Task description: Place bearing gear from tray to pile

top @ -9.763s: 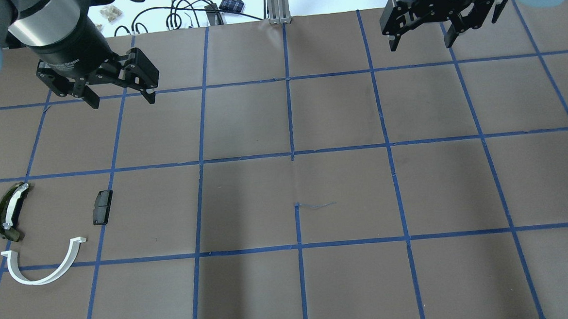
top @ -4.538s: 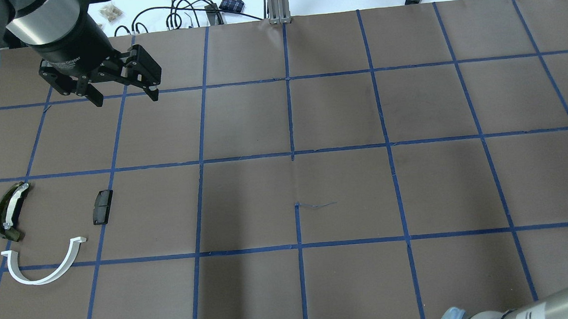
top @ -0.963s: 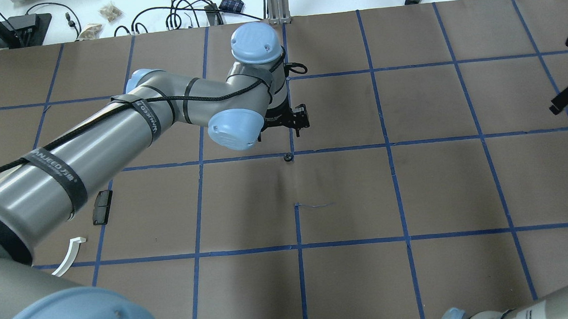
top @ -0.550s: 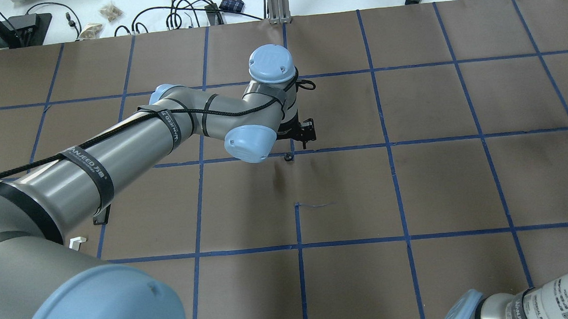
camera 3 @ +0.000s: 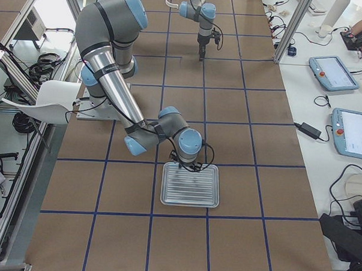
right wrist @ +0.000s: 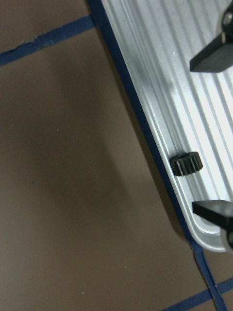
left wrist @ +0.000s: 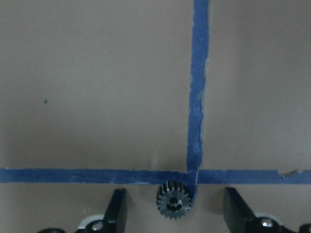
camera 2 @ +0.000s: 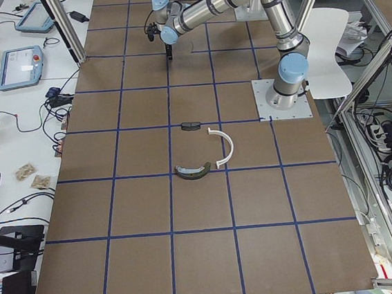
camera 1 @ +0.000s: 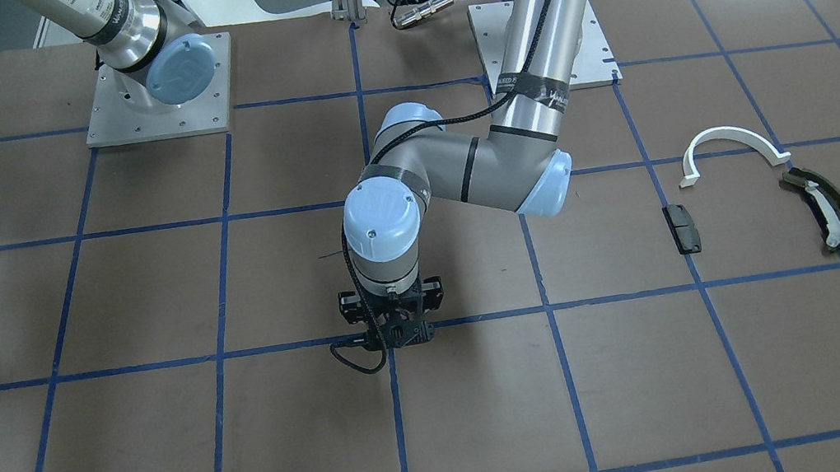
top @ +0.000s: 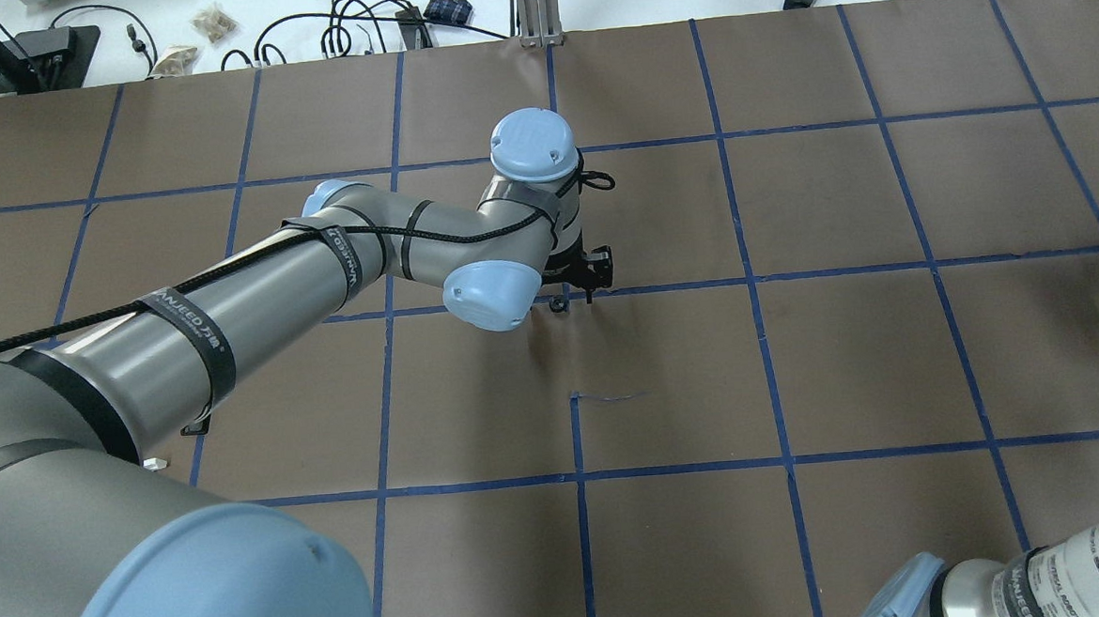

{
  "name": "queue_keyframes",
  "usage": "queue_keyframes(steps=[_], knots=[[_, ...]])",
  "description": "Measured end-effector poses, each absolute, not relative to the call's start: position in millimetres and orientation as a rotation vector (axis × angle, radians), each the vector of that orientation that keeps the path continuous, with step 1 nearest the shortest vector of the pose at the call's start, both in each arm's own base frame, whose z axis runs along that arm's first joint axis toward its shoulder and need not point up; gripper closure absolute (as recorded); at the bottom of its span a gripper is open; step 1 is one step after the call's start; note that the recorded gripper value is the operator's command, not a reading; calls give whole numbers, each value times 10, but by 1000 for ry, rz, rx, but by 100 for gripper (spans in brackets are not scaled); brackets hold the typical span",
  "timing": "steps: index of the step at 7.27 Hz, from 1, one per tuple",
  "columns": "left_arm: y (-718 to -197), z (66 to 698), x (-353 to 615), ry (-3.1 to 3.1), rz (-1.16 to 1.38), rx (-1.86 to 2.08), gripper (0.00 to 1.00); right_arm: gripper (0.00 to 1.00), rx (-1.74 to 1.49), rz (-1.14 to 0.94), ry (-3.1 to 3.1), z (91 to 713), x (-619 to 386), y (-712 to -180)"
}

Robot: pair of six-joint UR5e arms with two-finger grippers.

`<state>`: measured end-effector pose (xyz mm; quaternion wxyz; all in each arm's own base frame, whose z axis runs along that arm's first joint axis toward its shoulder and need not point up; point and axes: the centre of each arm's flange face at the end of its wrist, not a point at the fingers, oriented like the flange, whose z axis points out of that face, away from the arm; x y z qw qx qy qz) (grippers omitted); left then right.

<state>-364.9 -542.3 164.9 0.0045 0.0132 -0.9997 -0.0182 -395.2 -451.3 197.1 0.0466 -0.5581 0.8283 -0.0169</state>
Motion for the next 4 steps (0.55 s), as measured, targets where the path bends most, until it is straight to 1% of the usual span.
queue_keyframes(steps=[2,3,4], knots=[[-5468,1717,-3651,-3122,-39,37,100,33,-1717,-60,2495,1885,-3903,-4441],[-5488,1784,-3650,-3114,-24,41,100,39,-1716,-62,2489,1865,-3890,-4431],[-5507,1865,-3636,-3108,-6,43,100,49,-1719,-64,2486,1856,-3887,-4428]])
